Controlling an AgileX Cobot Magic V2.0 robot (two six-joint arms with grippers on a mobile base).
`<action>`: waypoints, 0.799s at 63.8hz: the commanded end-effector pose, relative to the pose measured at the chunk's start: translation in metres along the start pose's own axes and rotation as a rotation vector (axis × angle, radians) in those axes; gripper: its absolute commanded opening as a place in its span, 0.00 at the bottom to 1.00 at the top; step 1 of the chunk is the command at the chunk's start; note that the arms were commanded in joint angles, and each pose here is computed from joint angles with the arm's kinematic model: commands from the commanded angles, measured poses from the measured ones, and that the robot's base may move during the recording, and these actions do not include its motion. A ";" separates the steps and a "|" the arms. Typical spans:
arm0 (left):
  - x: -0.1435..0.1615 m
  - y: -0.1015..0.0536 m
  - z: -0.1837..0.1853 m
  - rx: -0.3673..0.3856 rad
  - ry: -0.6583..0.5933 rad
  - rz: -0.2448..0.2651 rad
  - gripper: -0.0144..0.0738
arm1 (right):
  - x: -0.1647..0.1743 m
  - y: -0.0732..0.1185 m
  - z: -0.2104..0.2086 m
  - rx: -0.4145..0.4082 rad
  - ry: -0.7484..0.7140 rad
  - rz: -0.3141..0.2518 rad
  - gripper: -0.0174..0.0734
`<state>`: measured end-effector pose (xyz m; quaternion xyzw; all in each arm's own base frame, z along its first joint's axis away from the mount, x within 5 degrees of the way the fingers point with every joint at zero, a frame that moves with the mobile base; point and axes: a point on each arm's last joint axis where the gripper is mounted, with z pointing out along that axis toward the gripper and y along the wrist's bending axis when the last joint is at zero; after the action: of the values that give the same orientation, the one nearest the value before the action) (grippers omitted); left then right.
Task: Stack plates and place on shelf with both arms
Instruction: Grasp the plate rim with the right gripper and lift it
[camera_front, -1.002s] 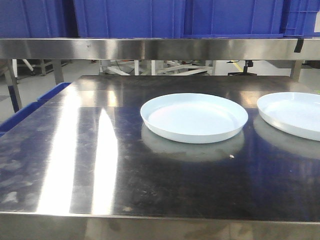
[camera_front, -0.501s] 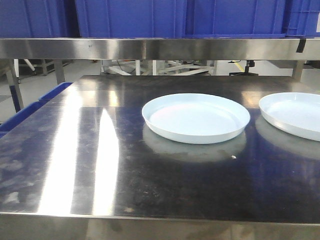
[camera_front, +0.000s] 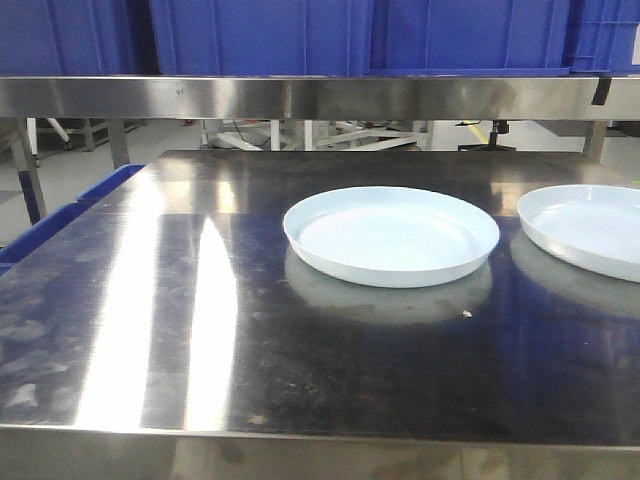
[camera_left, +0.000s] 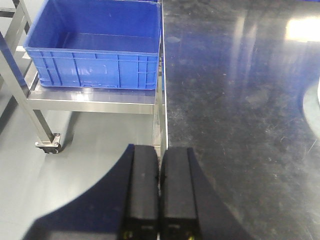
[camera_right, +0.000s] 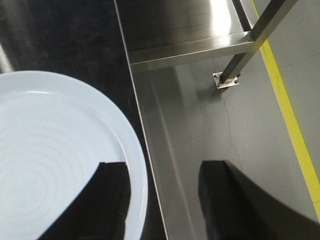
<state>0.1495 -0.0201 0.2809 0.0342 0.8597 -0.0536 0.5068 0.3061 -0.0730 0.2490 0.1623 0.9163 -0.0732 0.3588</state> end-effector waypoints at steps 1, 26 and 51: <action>-0.016 0.000 -0.005 0.000 -0.115 -0.016 0.26 | -0.020 -0.001 -0.008 -0.011 -0.093 -0.004 0.67; -0.016 0.000 -0.005 0.000 -0.115 -0.016 0.26 | -0.007 -0.006 0.031 0.011 0.006 0.003 0.67; -0.016 0.000 -0.005 0.000 -0.115 -0.016 0.26 | -0.005 -0.005 0.040 0.001 0.005 0.000 0.24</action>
<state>0.1495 -0.0201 0.2809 0.0342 0.8597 -0.0536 0.5068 0.3278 -0.0849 0.1974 0.1699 0.9363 -0.0706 0.2993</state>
